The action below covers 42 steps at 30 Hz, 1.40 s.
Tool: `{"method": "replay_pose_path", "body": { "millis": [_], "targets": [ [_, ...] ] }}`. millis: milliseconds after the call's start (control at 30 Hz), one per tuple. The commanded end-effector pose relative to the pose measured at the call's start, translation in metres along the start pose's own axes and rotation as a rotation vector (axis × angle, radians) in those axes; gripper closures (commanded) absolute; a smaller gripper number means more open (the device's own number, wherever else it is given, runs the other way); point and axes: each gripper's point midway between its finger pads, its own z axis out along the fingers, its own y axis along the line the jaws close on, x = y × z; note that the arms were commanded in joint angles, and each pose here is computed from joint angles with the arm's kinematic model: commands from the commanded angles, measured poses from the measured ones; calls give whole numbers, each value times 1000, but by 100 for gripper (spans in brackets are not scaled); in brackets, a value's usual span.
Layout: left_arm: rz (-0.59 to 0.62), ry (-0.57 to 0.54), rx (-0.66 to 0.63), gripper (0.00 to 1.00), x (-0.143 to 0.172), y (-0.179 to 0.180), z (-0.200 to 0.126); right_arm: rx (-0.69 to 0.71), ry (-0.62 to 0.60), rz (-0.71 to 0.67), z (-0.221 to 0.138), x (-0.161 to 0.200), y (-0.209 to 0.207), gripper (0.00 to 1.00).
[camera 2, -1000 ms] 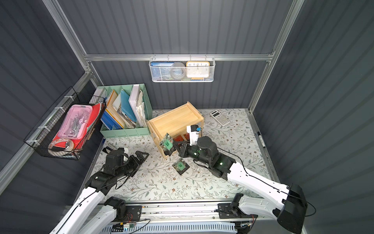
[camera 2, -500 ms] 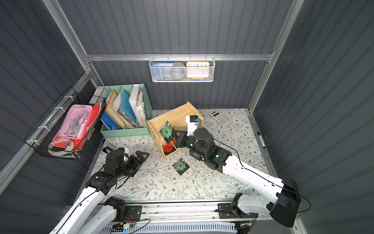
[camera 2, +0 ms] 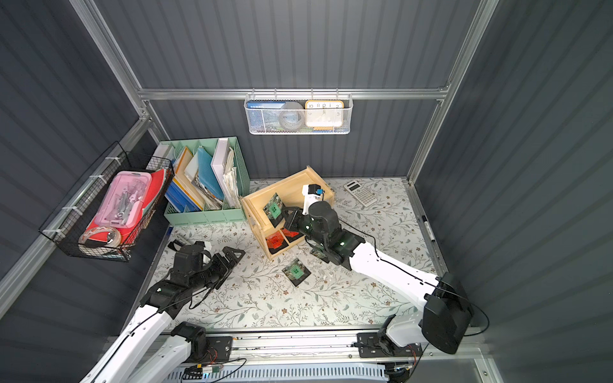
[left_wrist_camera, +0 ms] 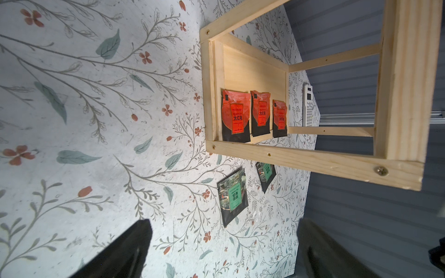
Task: Place the tea bags on the shelf by color
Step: Place the tea bag on the shelf.
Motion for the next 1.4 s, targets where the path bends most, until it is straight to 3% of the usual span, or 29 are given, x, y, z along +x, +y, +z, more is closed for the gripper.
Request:
{"method": "replay_pose_path", "body": {
  "millis": [0, 1367],
  "targets": [
    [16, -4, 28, 0, -4, -11, -4, -54, -34, 31, 8, -14, 16, 100],
    [39, 25, 18, 0, 1, -8, -2, 25, 11, 146, 41, 26, -13, 100]
  ]
}}
